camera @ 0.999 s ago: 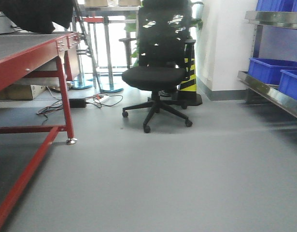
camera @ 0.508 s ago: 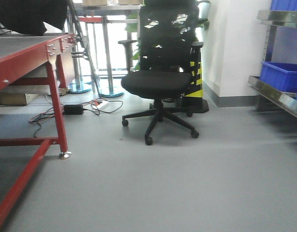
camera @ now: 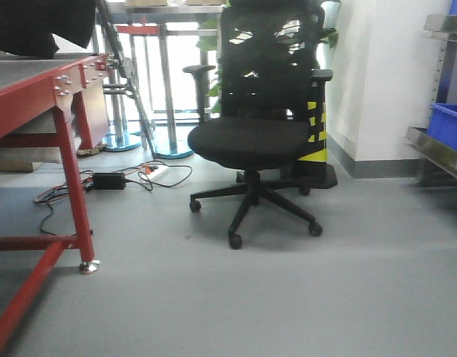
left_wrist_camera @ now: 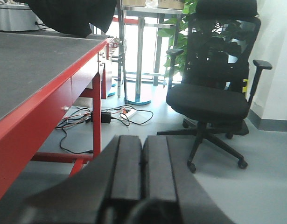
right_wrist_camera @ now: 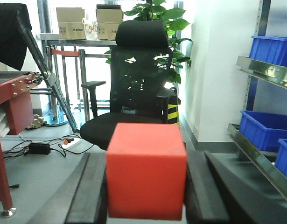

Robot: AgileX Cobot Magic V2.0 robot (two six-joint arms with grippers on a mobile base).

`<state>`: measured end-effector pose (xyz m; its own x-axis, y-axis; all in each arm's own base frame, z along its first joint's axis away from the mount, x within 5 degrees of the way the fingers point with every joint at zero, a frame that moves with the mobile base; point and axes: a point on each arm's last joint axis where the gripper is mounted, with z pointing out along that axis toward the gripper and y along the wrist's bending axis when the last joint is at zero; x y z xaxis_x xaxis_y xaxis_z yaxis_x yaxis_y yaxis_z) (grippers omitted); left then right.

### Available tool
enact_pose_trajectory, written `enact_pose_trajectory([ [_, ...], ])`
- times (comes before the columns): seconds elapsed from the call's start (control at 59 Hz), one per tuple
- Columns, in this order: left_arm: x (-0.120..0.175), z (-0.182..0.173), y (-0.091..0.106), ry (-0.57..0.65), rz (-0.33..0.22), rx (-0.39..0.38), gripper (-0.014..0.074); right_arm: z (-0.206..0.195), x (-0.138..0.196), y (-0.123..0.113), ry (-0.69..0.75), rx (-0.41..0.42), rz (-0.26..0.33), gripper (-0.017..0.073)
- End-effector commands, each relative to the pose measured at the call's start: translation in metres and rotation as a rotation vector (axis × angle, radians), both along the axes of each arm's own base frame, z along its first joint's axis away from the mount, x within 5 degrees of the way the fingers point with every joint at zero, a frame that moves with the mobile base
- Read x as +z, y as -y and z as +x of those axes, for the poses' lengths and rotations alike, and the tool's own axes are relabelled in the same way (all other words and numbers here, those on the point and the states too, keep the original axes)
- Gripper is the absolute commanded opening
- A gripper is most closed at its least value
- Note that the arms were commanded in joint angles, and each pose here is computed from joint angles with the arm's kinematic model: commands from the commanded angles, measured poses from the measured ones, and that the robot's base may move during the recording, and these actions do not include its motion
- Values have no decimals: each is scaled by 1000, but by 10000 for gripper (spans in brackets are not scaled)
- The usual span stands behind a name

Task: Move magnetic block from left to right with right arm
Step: 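Keep holding the cube in the right gripper while turning toward the chair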

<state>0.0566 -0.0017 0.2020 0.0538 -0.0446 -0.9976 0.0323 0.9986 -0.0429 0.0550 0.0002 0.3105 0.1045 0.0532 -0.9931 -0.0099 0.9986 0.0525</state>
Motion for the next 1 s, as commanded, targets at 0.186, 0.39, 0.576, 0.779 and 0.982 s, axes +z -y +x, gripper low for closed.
enact_pose_trajectory([
  [0.186,5,-1,0,85,-7,-3,-116,-2,17,0,102,-10,-21,212],
  [0.39,5,-1,0,85,-7,-3,-116,-2,17,0,101,-10,-21,212],
  [0.576,5,-1,0,85,-7,-3,-115,-2,17,0,101,-10,-21,212],
  [0.779,5,-1,0,85,-7,-3,-116,-2,17,0,102,-10,-21,212],
  [0.982,5,-1,0,85,-7,-3,-116,-2,17,0,101,-10,-21,212],
])
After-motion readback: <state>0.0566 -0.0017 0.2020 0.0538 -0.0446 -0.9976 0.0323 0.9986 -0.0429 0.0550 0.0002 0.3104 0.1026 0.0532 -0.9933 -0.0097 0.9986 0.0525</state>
